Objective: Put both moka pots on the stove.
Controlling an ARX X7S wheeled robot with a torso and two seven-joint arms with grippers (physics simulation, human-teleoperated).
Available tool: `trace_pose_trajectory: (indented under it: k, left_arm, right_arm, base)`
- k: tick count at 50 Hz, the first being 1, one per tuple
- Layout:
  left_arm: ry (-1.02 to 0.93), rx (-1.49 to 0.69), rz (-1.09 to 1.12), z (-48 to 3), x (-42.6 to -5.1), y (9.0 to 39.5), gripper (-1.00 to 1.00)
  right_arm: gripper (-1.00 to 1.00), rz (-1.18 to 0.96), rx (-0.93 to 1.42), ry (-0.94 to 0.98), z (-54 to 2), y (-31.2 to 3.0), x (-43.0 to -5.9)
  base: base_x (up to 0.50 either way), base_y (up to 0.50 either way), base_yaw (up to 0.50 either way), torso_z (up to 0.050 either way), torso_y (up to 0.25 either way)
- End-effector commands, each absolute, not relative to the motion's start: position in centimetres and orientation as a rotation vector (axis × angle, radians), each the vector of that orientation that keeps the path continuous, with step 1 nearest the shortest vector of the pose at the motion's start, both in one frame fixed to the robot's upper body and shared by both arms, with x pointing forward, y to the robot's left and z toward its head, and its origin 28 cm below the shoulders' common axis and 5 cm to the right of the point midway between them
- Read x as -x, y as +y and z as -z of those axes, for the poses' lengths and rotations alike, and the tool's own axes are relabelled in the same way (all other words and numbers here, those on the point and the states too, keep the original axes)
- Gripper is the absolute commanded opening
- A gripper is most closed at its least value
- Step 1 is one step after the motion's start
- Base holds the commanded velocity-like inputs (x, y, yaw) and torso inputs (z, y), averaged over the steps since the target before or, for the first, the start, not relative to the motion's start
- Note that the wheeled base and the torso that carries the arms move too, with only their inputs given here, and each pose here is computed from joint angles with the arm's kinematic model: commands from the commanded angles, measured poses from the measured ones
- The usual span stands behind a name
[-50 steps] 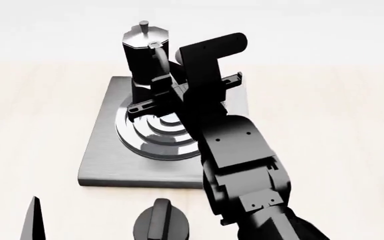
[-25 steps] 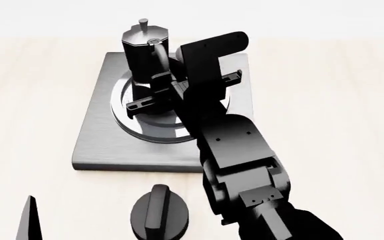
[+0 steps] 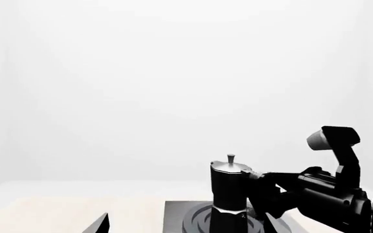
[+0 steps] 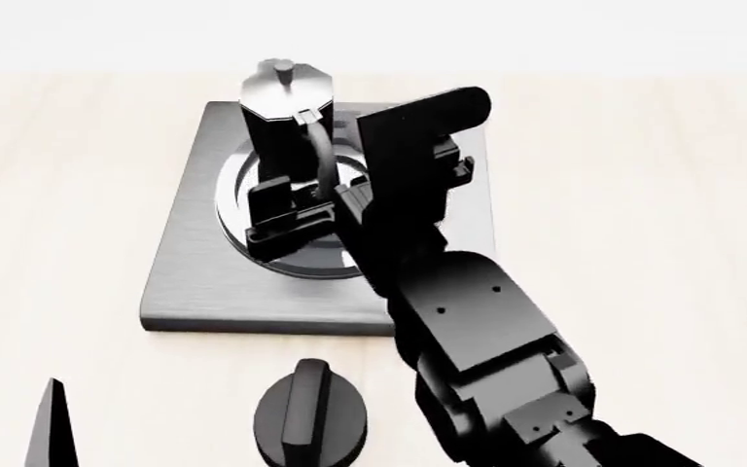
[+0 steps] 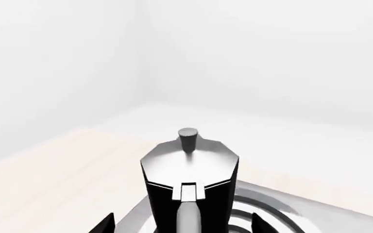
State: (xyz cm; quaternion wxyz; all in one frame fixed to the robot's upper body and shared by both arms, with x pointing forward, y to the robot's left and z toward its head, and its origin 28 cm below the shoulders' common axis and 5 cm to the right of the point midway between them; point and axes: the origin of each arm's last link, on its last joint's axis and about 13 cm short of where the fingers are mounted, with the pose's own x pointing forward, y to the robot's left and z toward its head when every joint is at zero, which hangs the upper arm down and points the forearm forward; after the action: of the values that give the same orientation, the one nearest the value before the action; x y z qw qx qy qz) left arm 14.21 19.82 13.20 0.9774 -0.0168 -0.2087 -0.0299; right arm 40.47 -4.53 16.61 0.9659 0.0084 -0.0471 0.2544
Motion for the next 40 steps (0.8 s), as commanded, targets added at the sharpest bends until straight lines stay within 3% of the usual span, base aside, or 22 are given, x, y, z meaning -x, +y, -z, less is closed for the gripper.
trace_pose_trajectory:
  k: [1, 16, 25, 26, 27, 40]
  left_arm:
    - [-0.421, 0.037, 0.06, -13.2, -14.2, 19.8, 1.0]
    - [-0.423, 0.035, 0.067, -13.3, -14.0, 19.7, 1.0]
    - [-0.424, 0.037, 0.069, -13.3, -14.0, 19.6, 1.0]
    - [-0.424, 0.036, 0.069, -13.3, -14.0, 19.6, 1.0]
    - [-0.425, 0.036, 0.07, -13.3, -14.0, 19.6, 1.0]
    - [-0.428, 0.031, 0.07, -13.5, -13.9, 19.6, 1.0]
  right_arm:
    - [1.0, -0.526, -0.029, -0.18, -17.3, -5.7, -35.1]
    - [1.0, -0.486, -0.022, -0.303, -19.0, -7.2, -28.5]
    - [1.0, -0.366, 0.125, -0.398, -20.2, -9.8, -24.8]
    - [1.0, -0.382, 0.04, -0.417, -20.3, -9.9, -24.5]
    - [1.0, -0.329, 0.127, -0.458, -20.3, -10.6, -24.2]
    - [1.0, -0.166, 0.193, -0.324, -18.2, -15.8, -20.2]
  base:
    - [0.0, 0.0, 0.0, 0.0, 0.0]
    - [0.0, 0.0, 0.0, 0.0, 0.0]
    - [0.0, 0.0, 0.0, 0.0, 0.0]
    - [0.0, 0.0, 0.0, 0.0, 0.0]
    - [0.0, 0.0, 0.0, 0.0, 0.0]
    - [0.0, 0.0, 0.0, 0.0, 0.0]
